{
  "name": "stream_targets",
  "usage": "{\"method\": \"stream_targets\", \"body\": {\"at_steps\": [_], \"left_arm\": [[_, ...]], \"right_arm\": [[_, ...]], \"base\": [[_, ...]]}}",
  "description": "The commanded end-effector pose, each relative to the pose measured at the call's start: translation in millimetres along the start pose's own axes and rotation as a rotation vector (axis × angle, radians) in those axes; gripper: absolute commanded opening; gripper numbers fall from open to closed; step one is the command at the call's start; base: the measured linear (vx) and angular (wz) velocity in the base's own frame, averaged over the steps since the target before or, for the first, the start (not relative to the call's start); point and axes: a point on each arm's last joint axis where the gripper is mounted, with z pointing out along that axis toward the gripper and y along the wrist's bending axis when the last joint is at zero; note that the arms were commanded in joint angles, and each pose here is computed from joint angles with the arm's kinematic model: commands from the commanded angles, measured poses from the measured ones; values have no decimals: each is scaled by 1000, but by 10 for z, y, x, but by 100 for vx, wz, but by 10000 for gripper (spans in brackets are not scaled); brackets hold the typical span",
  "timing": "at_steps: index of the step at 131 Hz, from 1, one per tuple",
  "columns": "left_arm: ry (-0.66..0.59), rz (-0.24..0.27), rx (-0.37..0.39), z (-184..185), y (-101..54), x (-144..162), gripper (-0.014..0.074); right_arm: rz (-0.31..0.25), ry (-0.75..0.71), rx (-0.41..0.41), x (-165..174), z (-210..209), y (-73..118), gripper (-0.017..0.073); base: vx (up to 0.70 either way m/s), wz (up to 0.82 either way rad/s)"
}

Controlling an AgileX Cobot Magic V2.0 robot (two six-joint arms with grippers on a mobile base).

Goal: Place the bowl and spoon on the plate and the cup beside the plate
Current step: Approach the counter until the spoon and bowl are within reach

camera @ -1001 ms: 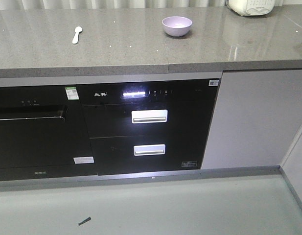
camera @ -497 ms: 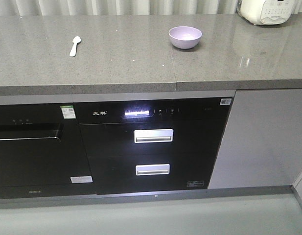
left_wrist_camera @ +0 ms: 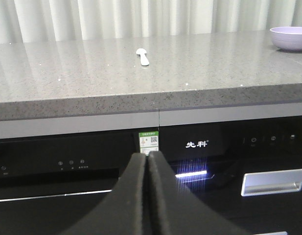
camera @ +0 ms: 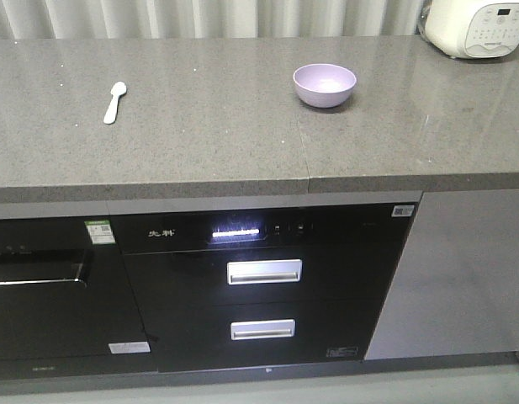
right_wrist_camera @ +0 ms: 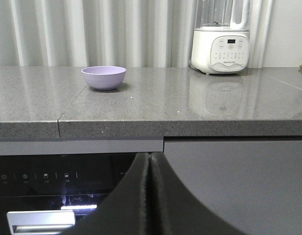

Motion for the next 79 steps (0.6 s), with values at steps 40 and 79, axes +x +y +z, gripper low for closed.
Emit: {"method": "stream_targets", "body": {"at_steps": [40,79], "left_arm": [[-80,-12,3,-6,-2,-40,-6],[-80,-12,3,-6,-2,-40,-6]], "right_arm": [[-11,-75,-3,-51,-2,5,-8],[-11,-75,-3,-51,-2,5,-8]], "base": [[19,1],[19,1]]}}
